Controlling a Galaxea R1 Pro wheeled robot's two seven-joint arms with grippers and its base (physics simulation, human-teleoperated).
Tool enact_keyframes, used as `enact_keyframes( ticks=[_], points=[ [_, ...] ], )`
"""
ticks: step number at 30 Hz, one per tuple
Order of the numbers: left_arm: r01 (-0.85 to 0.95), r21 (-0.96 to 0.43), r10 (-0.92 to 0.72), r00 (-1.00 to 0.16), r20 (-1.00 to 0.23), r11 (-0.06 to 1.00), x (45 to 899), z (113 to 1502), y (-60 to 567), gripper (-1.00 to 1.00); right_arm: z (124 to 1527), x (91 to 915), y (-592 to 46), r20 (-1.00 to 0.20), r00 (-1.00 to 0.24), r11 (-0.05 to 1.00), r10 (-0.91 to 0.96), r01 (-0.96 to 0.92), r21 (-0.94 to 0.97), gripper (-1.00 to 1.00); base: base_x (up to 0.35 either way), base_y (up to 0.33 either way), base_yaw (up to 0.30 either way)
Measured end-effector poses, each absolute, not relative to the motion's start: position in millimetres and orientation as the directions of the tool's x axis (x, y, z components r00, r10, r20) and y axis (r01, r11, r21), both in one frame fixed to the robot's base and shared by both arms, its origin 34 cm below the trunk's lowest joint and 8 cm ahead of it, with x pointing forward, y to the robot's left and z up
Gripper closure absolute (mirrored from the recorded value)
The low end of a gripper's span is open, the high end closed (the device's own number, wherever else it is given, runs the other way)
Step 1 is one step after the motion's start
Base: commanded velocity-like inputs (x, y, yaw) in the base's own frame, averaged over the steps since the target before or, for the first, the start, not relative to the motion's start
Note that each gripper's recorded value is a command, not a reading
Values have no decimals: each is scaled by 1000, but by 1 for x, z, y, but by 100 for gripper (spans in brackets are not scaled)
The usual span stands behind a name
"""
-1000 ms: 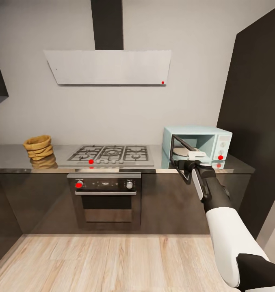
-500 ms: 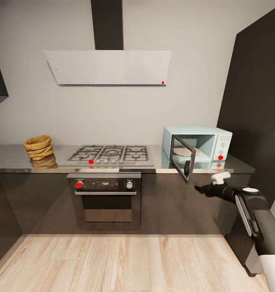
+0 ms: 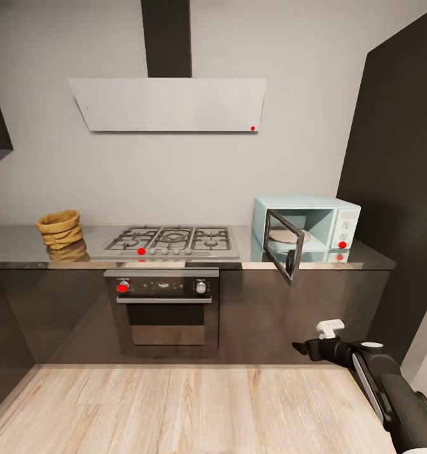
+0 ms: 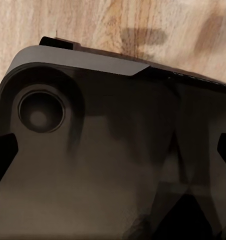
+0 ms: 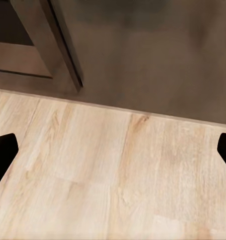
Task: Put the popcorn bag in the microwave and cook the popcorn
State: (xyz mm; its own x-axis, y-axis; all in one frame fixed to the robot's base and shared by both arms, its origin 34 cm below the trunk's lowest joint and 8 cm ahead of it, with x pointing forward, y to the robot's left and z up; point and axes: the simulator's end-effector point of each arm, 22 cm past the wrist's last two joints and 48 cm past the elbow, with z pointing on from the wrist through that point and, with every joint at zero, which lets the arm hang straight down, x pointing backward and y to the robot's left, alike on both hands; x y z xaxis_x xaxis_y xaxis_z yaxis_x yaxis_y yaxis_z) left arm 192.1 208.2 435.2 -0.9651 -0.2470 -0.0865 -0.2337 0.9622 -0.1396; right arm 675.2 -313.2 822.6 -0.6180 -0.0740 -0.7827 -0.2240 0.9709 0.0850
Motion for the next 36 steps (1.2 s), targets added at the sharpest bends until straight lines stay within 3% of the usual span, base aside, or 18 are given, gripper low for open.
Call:
enact_keyframes(
  ticks=[11, 15, 36],
  points=[
    [-234, -139, -247, -965, -87, 962, 192, 435, 208, -100, 807, 678, -298, -772, -634, 980, -45, -177, 88, -100, 0, 0, 34],
    [-235, -134, -247, -965, -89, 963, 193, 435, 209, -100, 767, 670, -308, -721, -693, 995, -20, -83, 52, -100, 0, 0, 251],
    [-238, -125, -250, -964, -90, 963, 192, 435, 212, -100, 660, 631, -282, -627, -779, 998, -8, -50, 49, -100, 0, 0, 272]
  ],
)
